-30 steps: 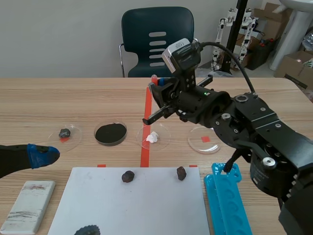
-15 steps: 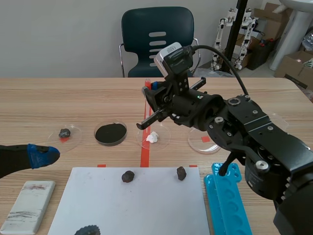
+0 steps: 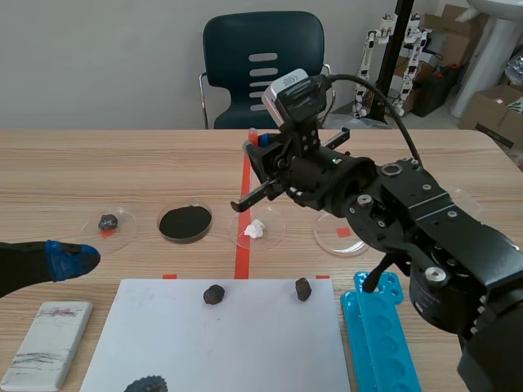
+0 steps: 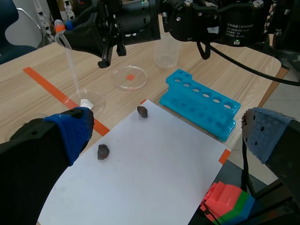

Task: Squeeze the dropper onto the mineral

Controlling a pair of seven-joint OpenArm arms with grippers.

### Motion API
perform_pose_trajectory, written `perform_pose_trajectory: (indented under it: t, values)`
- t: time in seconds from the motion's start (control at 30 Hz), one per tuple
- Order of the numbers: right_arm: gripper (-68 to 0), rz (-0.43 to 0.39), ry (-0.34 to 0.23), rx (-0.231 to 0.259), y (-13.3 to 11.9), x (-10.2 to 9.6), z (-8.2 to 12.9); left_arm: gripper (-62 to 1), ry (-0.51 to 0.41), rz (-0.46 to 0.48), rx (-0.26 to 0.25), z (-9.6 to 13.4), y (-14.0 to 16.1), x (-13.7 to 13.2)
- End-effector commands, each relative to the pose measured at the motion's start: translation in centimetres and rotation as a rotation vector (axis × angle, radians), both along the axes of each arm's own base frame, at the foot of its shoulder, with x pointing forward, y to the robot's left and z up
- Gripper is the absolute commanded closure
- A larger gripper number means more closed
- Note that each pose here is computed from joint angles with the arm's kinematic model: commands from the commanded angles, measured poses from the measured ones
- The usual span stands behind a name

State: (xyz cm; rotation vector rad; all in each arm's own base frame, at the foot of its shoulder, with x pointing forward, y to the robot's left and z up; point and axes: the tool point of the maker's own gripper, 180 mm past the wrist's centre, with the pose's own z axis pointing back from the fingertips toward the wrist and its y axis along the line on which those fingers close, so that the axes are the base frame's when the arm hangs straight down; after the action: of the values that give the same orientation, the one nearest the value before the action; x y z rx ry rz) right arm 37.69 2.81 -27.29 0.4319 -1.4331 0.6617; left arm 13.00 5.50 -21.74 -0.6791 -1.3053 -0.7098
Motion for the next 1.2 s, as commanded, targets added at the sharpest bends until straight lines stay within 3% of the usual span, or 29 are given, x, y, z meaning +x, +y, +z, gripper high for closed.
perform_pose_trajectory:
  t: [0.0, 0.6, 1.17]
  values:
    - [-6.6, -0.006, -0.026, 0.018, -0.1, 0.56, 1.02, -62.3, -0.022, 0.004, -0.033, 0.93, -0.24, 0.22]
    - [-6.2, -0.006, -0.025, 0.019, -0.09, 0.56, 1.02, -62.3, -0.022, 0.004, -0.033, 0.93, -0.24, 0.22]
    - [-1.1, -0.005, -0.025, 0.018, -0.09, 0.55, 1.01, -62.3, -0.022, 0.004, -0.033, 0.93, -0.24, 0.22]
